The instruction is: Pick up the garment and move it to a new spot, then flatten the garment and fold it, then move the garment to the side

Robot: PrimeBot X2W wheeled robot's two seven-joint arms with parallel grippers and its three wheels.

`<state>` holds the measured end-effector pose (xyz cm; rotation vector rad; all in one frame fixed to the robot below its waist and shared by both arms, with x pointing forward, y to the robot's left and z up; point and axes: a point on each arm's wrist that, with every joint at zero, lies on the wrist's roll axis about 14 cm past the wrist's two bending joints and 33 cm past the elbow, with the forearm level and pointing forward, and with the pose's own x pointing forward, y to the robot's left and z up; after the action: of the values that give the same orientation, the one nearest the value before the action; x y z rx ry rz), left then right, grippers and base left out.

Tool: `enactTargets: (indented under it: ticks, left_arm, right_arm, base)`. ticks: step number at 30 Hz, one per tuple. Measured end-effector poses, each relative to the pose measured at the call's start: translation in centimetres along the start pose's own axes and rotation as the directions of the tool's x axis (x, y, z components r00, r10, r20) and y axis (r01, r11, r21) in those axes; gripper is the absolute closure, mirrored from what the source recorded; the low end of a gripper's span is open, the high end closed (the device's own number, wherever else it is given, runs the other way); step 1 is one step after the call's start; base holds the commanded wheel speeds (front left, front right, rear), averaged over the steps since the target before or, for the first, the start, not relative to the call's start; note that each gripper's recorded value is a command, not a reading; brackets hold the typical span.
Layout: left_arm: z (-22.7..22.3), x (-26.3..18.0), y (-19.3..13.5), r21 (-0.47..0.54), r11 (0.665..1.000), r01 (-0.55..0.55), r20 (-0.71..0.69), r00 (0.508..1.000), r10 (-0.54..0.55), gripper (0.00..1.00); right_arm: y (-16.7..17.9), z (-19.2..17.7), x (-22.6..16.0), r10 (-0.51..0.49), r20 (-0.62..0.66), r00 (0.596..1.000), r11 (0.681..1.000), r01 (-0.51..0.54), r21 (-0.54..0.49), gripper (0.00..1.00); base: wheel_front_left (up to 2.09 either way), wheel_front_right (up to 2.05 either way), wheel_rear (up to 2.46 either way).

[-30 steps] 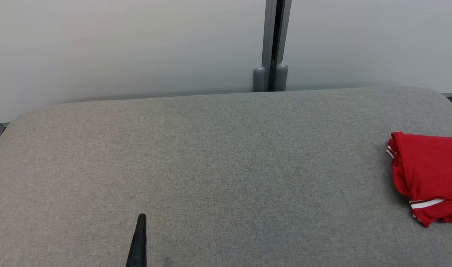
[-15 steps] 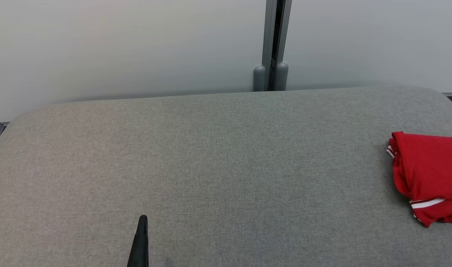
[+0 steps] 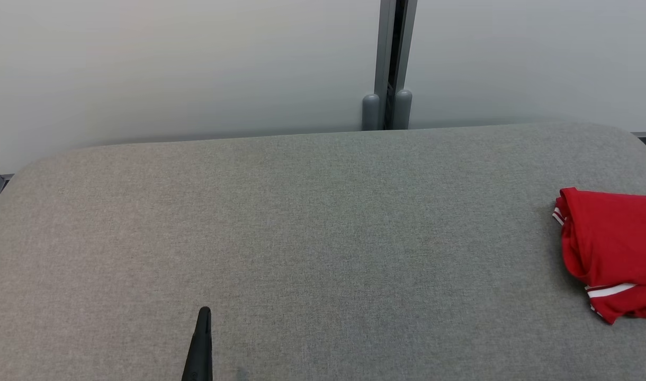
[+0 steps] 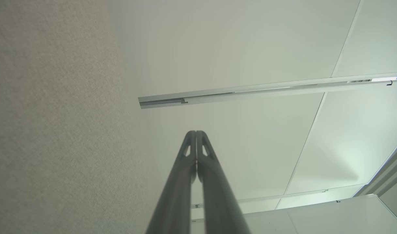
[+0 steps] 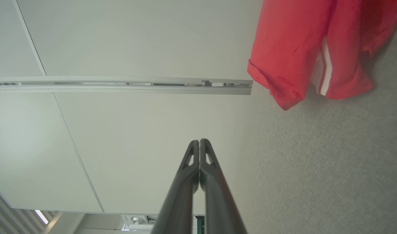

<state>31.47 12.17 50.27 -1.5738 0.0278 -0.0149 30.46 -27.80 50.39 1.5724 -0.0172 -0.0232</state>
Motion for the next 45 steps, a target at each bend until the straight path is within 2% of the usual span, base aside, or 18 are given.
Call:
enactTargets:
  ticks: [45]
  left_arm:
    - [0.01, 0.0, -0.01, 0.0, 1.0, 0.0, 0.001, 1.0, 0.0, 1.0]
  right_arm:
    - [-0.01, -0.05, 0.0, 0.0, -0.002, 1.0, 1.0, 0.0, 0.001, 1.0]
  base:
    - [0.0, 0.0, 0.0]
